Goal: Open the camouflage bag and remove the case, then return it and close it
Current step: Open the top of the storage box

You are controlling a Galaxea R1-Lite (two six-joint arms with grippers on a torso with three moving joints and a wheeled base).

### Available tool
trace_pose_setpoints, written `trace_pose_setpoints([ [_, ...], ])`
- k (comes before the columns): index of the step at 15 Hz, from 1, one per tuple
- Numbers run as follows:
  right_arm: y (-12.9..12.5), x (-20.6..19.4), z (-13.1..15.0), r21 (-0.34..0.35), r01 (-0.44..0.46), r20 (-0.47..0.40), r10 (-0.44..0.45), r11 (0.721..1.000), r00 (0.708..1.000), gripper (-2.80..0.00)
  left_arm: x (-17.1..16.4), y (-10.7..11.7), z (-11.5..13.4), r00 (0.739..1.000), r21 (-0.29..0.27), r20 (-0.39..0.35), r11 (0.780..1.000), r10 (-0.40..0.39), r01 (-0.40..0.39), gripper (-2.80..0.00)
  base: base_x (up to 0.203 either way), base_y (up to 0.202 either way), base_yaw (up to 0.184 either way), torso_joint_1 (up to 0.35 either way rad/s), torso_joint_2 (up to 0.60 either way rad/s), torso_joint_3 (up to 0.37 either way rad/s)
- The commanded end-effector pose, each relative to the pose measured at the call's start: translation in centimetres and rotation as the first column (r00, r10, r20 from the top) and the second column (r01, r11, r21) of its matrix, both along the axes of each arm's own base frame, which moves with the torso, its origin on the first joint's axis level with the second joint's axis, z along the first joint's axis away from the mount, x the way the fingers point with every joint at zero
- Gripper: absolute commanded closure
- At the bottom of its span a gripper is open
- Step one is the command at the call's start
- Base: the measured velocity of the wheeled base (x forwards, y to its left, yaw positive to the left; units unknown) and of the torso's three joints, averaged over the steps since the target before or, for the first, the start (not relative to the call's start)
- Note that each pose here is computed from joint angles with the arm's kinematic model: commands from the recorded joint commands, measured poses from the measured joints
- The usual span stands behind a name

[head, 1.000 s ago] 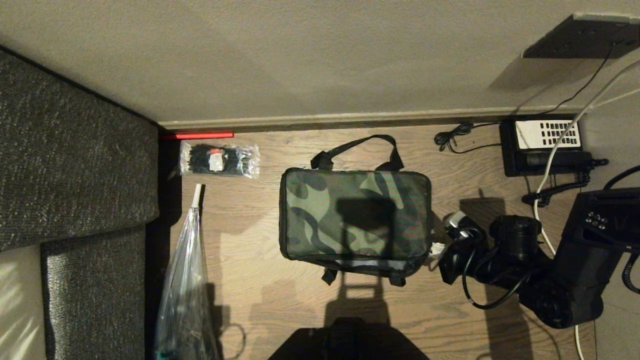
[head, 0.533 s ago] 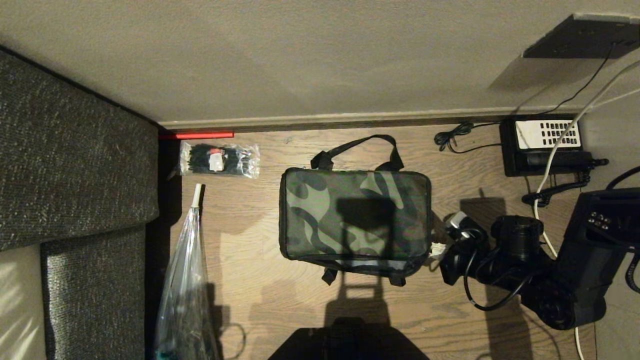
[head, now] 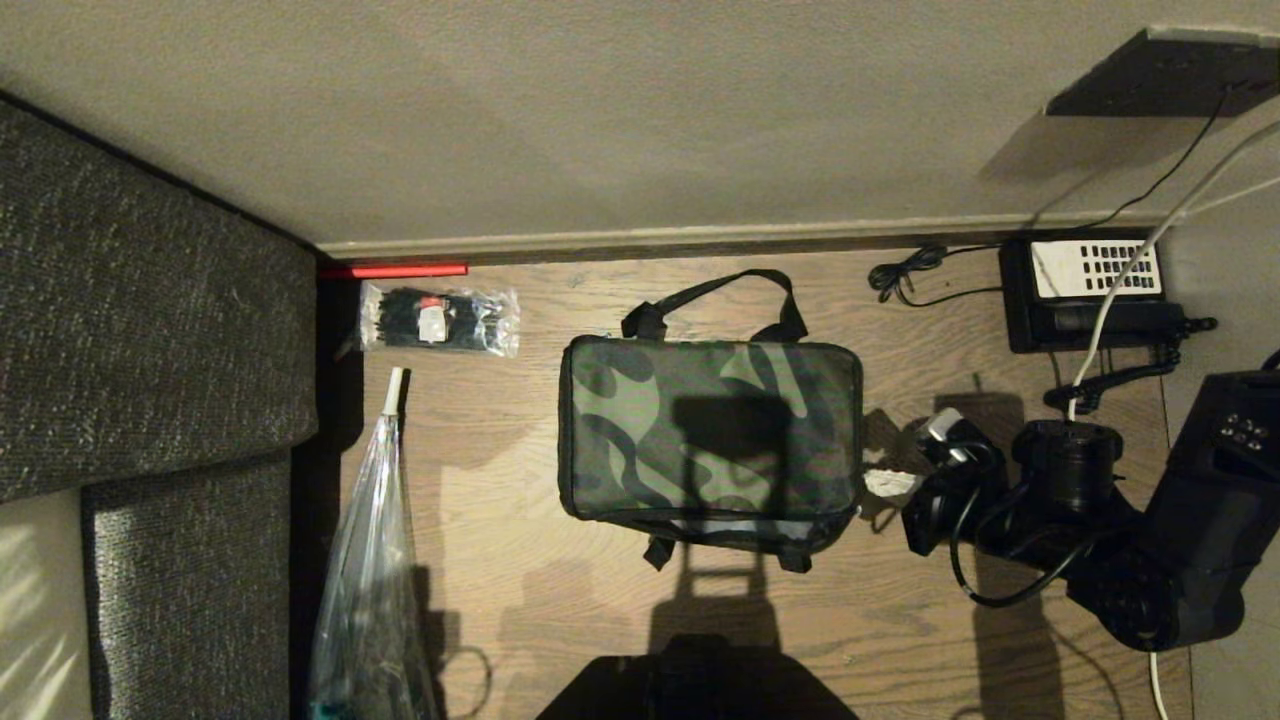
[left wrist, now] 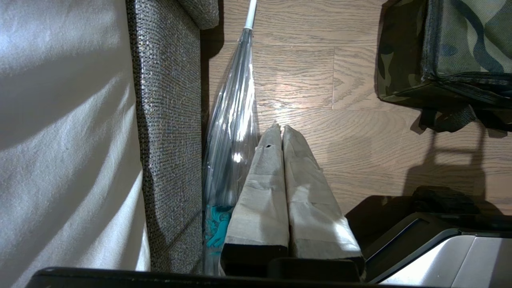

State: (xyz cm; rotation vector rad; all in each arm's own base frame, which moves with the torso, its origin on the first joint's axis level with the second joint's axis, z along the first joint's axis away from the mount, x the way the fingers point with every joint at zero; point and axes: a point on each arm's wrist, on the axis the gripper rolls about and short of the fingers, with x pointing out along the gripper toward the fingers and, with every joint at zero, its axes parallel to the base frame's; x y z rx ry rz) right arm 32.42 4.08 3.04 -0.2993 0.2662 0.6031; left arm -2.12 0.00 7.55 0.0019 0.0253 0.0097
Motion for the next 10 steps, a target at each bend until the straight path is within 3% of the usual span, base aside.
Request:
trace_pose_setpoints([
  [1, -0.5, -0.3, 0.3, 0.012, 0.014, -0.002, -0.014, 1.000, 1.000, 0.00, 0.0, 0.0, -0.1, 1.000, 0.000, -0.005, 1.000, 0.001, -0.001, 0.00, 0.000, 0.000, 0.000, 0.000, 0.00, 0.000],
  [4, -0.6, -0.4, 0.4, 0.041, 0.038, -0.032, -0.036, 0.998, 0.999, 0.00, 0.0, 0.0, -0.1, 1.000, 0.000, -0.005, 1.000, 0.001, -0.001, 0.00, 0.000, 0.000, 0.000, 0.000, 0.00, 0.000],
  [5, -0.7, -0.6, 0.4, 0.083, 0.067, -0.086, -0.060, 0.994, 0.994, -2.80, 0.0, 0.0, -0.1, 1.000, 0.000, -0.005, 1.000, 0.001, -0.001, 0.00, 0.000, 0.000, 0.000, 0.000, 0.00, 0.000],
  [7, -0.7, -0.8, 0.6, 0.170, 0.178, -0.224, -0.138, 0.969, 0.965, -2.80, 0.0, 0.0, -0.1, 1.000, 0.000, -0.007, 1.000, 0.001, -0.001, 0.00, 0.000, 0.000, 0.000, 0.000, 0.00, 0.000],
  [10, -0.6, -1.5, 0.9, 0.328, 0.361, -0.453, -0.190, 0.873, 0.871, -2.80, 0.1, 0.0, -0.1, 1.000, 0.000, -0.010, 1.000, 0.002, -0.002, 0.00, 0.000, 0.000, 0.000, 0.000, 0.00, 0.000],
])
